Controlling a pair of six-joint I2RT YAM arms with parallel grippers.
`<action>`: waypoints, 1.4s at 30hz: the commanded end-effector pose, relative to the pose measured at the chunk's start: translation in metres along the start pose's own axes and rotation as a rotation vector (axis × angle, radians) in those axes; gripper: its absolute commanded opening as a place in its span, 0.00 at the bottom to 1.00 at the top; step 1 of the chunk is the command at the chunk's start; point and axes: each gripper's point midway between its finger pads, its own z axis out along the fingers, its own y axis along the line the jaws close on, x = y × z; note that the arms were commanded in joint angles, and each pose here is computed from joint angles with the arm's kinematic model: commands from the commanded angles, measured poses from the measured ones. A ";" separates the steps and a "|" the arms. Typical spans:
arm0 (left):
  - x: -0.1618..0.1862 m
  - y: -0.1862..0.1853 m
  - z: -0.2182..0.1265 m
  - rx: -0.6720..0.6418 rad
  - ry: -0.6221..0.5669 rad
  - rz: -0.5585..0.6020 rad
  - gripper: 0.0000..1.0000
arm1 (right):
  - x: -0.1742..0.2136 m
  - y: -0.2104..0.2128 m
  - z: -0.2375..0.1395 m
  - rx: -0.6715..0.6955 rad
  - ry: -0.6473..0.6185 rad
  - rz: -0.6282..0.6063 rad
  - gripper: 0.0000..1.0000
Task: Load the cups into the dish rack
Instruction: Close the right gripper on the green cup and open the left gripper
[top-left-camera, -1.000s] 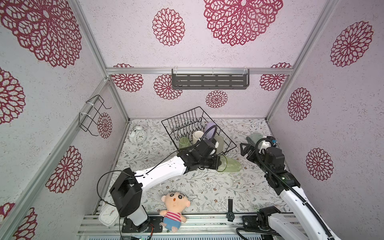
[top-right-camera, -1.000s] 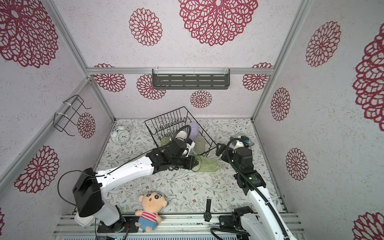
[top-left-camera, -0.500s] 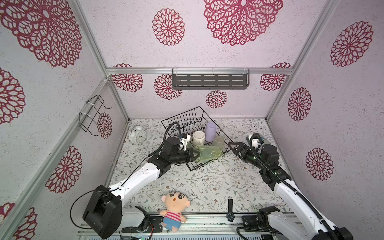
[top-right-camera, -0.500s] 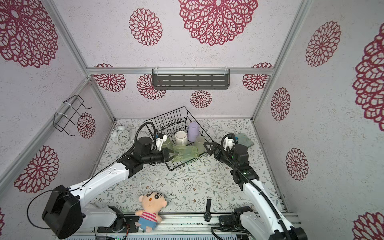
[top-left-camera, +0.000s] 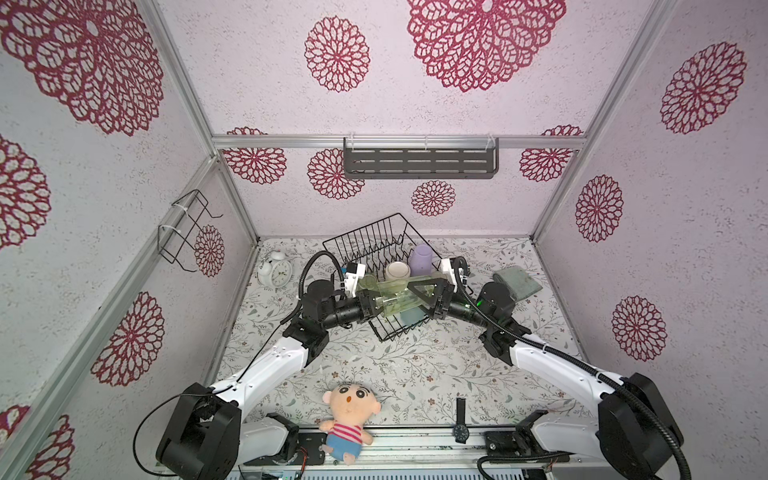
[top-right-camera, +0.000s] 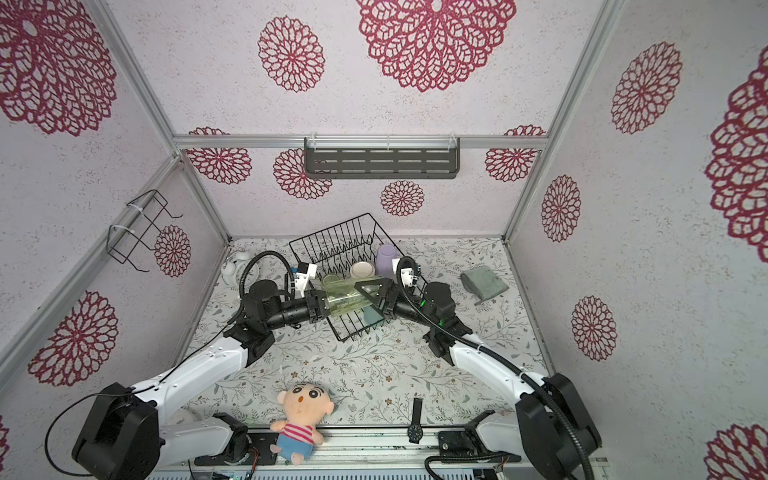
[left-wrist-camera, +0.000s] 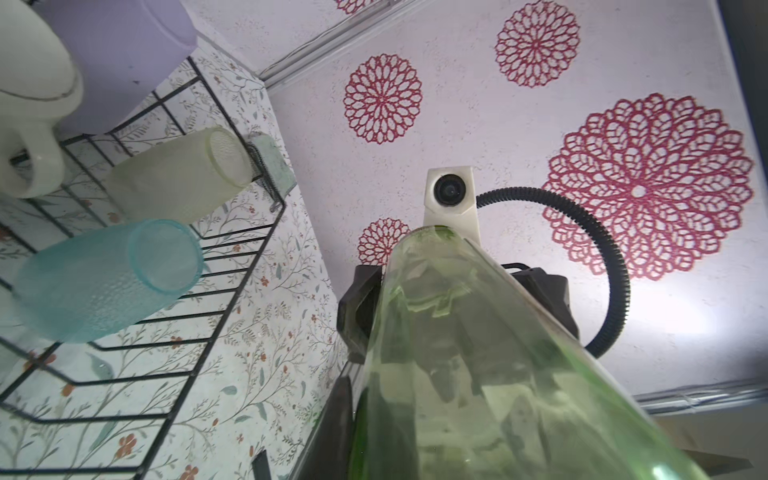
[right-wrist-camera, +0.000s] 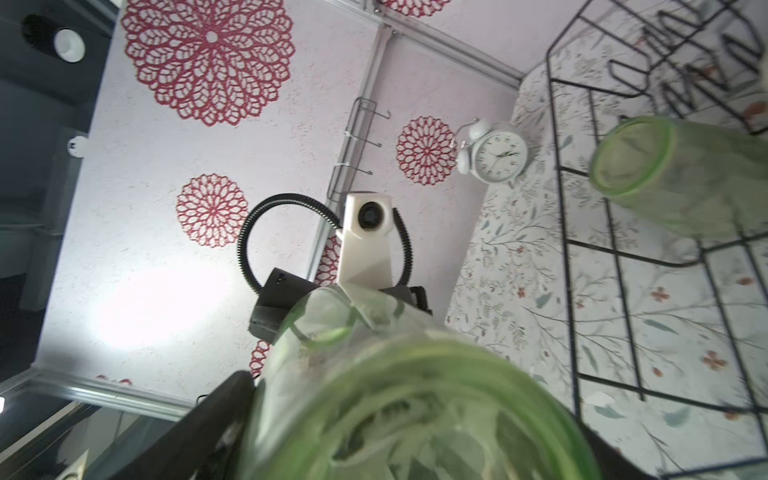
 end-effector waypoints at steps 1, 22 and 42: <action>-0.011 -0.038 -0.006 0.157 -0.028 0.039 0.00 | -0.007 0.047 0.007 -0.148 -0.023 -0.033 0.93; -0.014 -0.032 -0.013 0.138 -0.036 0.043 0.01 | -0.018 0.021 0.043 -0.047 -0.042 -0.048 0.88; -0.036 0.030 -0.075 -0.141 -0.220 -0.002 0.47 | -0.034 -0.014 0.037 0.187 -0.139 -0.170 0.74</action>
